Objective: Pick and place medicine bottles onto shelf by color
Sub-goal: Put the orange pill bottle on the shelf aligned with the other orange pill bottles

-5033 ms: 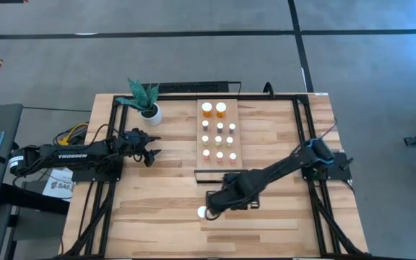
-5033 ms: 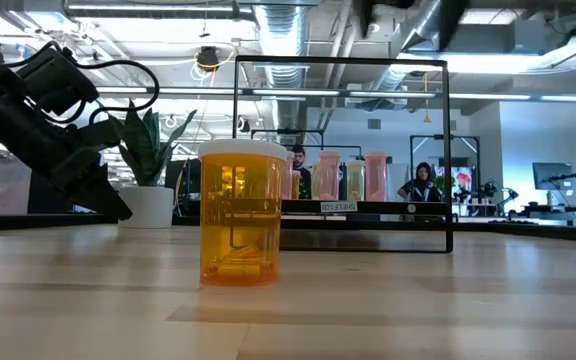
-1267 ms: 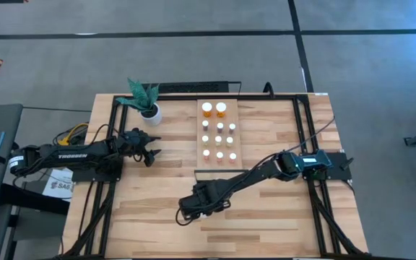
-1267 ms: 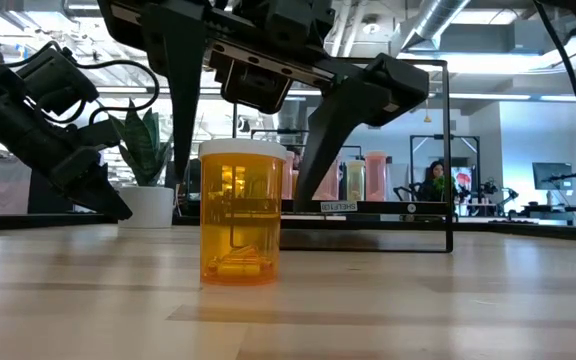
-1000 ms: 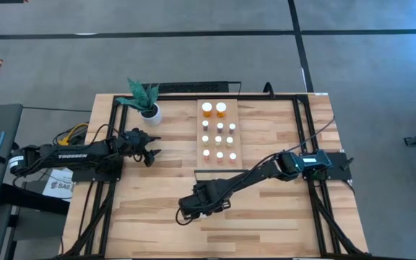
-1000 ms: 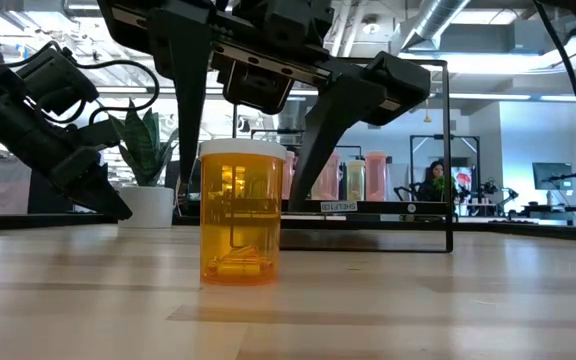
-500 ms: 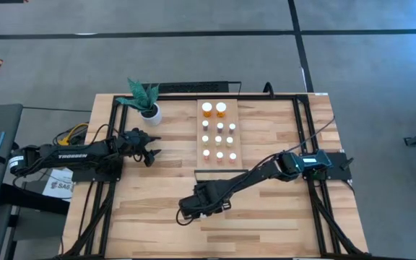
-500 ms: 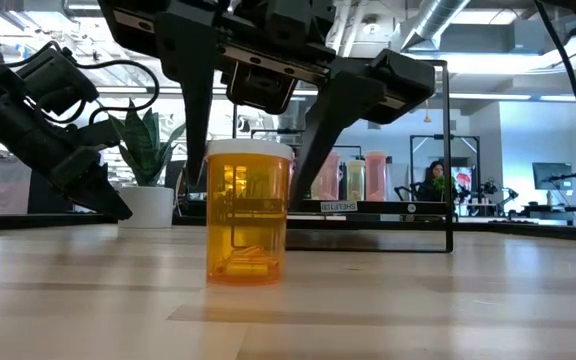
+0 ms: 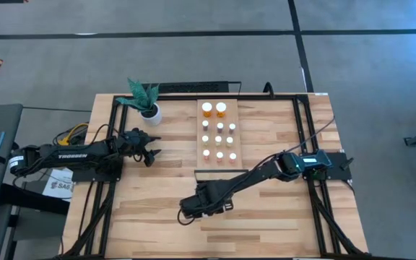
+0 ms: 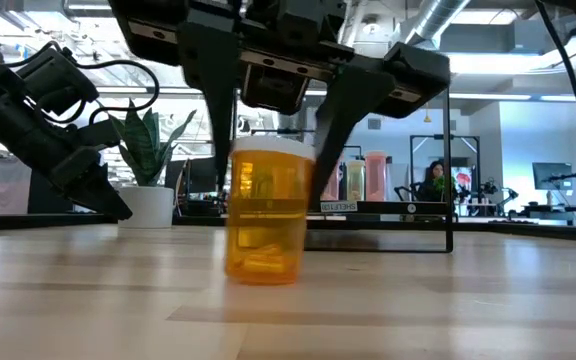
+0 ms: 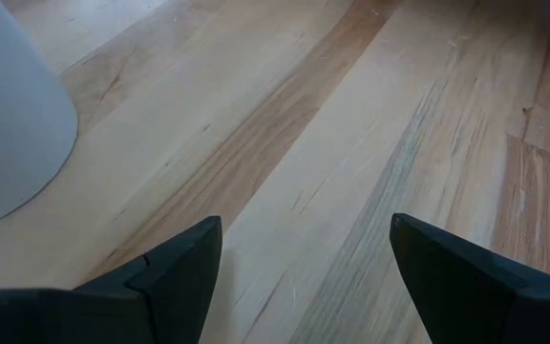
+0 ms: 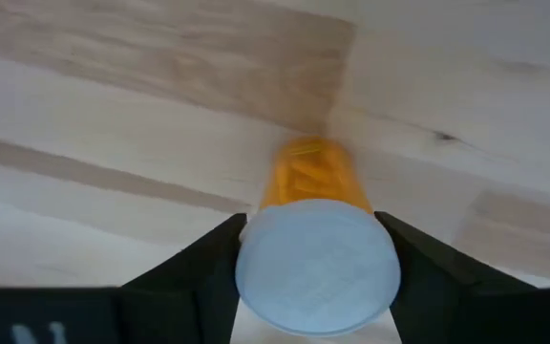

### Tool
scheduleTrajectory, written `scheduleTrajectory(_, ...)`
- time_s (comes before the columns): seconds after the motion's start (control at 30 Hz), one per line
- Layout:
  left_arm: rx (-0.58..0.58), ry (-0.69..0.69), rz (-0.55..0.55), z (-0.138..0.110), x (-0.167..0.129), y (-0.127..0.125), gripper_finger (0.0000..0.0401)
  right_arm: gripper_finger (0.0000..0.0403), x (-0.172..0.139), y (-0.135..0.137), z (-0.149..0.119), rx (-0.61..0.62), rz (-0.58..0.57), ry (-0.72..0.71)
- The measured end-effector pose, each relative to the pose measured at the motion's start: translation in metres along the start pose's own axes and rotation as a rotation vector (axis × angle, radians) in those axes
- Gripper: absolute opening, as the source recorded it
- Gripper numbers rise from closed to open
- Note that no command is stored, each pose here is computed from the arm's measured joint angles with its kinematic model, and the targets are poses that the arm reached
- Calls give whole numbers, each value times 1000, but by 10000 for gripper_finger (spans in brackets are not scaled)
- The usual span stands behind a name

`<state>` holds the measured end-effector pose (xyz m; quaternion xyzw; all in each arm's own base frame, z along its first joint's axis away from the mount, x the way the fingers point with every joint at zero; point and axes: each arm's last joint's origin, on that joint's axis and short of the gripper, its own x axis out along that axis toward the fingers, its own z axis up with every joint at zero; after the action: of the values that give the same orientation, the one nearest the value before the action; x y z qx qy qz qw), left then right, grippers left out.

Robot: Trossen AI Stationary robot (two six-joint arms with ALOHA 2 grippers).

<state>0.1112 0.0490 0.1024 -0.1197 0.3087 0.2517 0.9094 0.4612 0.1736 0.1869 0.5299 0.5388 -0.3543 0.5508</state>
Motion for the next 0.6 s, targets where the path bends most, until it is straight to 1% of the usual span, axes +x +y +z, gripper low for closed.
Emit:
scheduleTrajectory(0.17,0,0,0,0,0,0,291,230,-15,-7,-3,10,-41,-10)
scheduleTrajectory(0.27,0,0,0,0,0,0,291,222,-21,-10,-7,1,-51,-27)
scheduleTrajectory(0.37,0,-1,0,0,0,0,291,213,-25,-16,-12,19,-90,-53)
scheduleTrajectory(0.47,0,0,0,0,0,0,291,209,-34,-23,-19,32,-109,-112)
scheduleTrajectory(0.53,0,0,0,0,0,0,291,209,-41,-25,-25,29,-96,-157)
scheduleTrajectory(0.6,0,0,0,0,0,0,291,209,-47,-29,-28,34,-108,-171)
